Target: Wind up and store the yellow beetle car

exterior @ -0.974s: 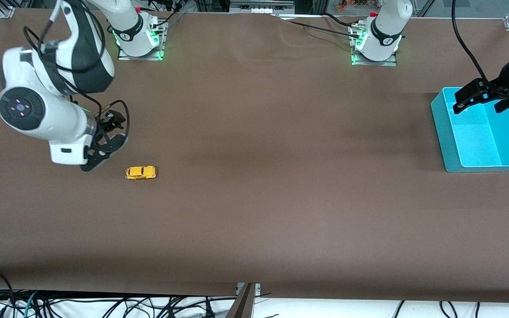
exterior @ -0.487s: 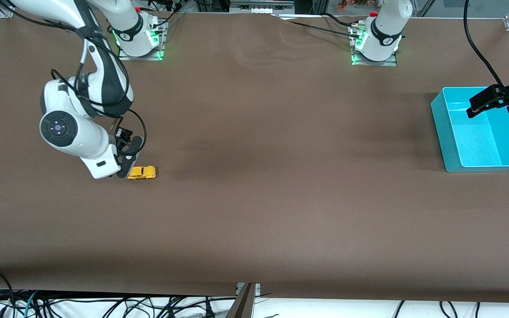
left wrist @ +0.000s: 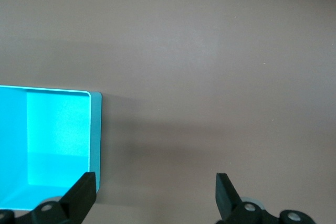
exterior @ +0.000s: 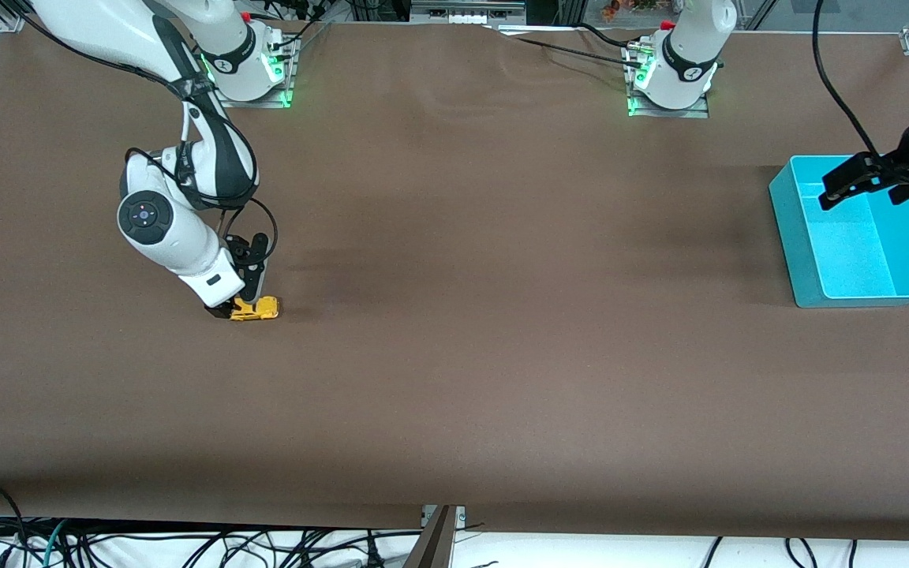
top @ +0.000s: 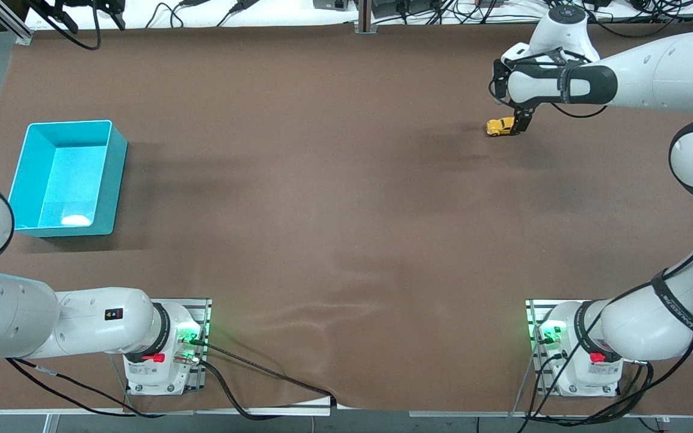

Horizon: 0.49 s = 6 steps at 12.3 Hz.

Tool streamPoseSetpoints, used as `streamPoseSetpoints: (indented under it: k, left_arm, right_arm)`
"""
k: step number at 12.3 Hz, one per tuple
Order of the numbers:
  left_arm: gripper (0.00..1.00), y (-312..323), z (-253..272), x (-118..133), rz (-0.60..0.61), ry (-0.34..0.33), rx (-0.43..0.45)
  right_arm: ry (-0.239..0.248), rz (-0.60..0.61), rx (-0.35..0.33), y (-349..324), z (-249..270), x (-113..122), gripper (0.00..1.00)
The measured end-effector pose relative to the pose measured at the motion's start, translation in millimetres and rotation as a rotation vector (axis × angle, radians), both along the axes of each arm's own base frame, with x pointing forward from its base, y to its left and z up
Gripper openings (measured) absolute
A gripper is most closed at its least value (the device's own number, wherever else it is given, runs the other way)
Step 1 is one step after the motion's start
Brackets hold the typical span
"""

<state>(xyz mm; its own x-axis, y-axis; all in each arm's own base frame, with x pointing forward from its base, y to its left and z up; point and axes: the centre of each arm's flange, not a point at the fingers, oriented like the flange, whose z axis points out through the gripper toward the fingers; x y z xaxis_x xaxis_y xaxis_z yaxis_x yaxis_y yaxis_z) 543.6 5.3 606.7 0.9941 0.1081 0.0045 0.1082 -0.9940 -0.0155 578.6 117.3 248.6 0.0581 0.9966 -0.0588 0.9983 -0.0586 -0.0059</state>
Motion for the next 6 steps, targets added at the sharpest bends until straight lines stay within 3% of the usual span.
streamPoseSetpoints:
  k: [2,6]
  left_arm:
    - [1.00,-9,2,-8,-0.015,-0.017,0.005]
    - [1.00,-21,22,3,-0.037,-0.087,0.002]
  right_arm:
    - [-0.018,0.072,0.007,-3,-14,2,1.00]
    - [-0.055,0.166,0.015,-25,-38,11,0.99]
